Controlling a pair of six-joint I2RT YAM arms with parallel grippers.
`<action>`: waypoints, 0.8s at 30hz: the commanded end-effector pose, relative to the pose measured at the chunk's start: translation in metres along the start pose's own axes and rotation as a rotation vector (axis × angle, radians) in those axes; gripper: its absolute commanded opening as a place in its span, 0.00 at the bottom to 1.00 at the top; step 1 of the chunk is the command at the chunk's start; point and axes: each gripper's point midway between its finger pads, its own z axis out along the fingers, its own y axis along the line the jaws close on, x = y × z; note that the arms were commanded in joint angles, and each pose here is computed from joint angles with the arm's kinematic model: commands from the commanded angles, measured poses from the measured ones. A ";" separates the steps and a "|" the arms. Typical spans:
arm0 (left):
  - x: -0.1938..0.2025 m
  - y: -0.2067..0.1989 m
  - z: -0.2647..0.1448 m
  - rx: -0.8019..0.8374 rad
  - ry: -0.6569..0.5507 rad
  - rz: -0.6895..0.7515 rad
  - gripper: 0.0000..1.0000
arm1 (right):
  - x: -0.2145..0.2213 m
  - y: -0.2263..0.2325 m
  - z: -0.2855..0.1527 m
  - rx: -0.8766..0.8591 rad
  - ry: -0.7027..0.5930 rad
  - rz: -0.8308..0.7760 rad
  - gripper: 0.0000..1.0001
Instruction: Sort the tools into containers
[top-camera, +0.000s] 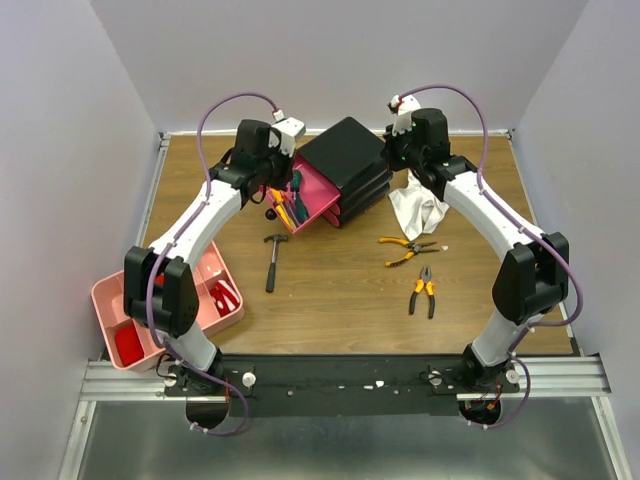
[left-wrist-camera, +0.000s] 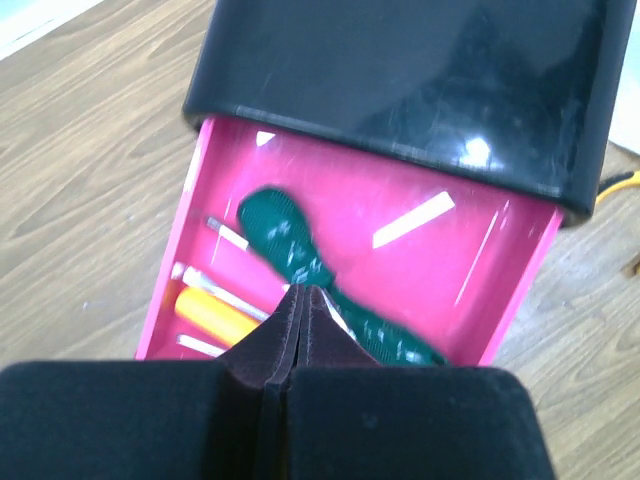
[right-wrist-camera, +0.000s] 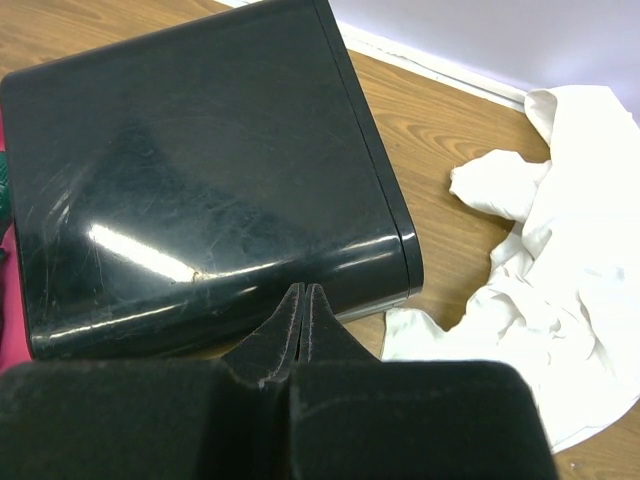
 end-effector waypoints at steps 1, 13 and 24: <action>0.025 0.011 -0.010 -0.056 0.054 0.022 0.00 | -0.007 -0.003 0.002 0.010 -0.021 0.015 0.02; 0.034 -0.002 0.025 0.031 0.096 -0.007 0.00 | -0.002 -0.007 0.002 0.033 -0.014 0.009 0.02; 0.020 -0.011 0.018 0.033 0.089 0.002 0.00 | -0.005 -0.012 0.003 0.057 -0.019 -0.003 0.02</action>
